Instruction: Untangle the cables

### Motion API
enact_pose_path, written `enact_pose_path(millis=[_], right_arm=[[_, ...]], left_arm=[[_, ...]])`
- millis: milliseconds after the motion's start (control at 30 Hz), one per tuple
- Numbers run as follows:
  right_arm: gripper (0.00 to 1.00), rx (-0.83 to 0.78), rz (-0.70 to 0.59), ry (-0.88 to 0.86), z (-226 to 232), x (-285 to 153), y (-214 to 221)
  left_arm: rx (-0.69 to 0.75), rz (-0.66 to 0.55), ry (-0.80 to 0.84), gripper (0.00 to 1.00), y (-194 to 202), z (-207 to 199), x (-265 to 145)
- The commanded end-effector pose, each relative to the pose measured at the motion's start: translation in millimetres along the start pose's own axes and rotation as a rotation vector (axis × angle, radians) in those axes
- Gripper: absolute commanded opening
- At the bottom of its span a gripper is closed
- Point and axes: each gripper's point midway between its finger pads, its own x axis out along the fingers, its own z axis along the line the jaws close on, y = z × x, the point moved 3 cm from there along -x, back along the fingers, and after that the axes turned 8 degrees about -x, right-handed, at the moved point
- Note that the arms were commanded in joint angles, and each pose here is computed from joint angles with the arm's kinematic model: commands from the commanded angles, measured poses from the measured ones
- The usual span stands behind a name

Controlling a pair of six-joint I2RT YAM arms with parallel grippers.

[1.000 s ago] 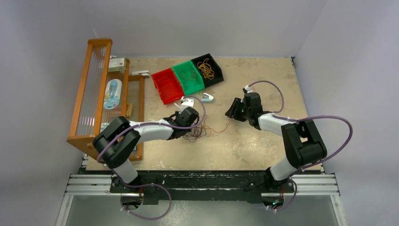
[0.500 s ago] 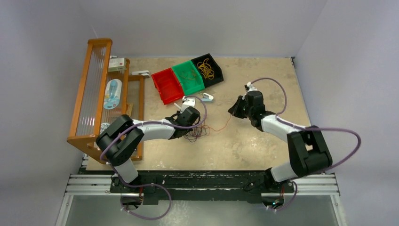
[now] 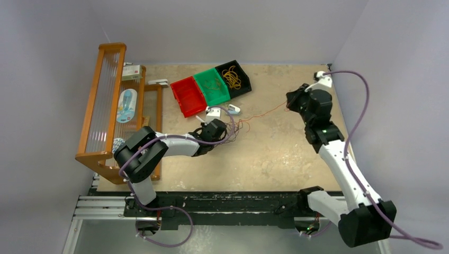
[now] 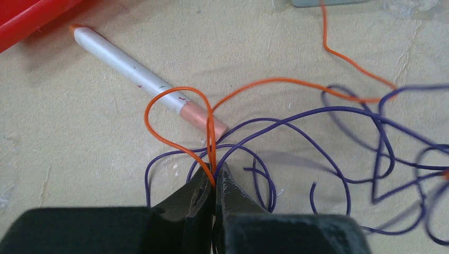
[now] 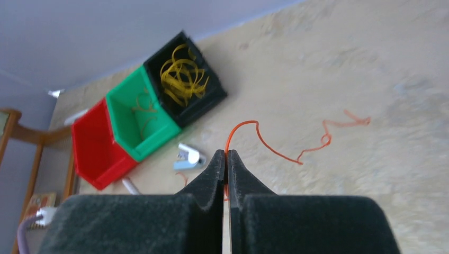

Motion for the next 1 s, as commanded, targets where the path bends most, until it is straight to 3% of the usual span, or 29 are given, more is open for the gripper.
enact_pose_path(millis=[0, 400, 967], right_arm=[[0.00, -0.057, -0.124, 0.104, -22, -25, -59], [0.00, -0.162, -0.294, 0.322, -46, -71, -135], [0.00, -0.244, -0.432, 0.580, -73, -127, -185]], left_arm=[[0.038, 0.110, -0.028, 0.00, 36, 12, 7], [0.058, 0.111, -0.074, 0.00, 42, 22, 10], [0.057, 0.097, -0.140, 0.00, 48, 39, 9]])
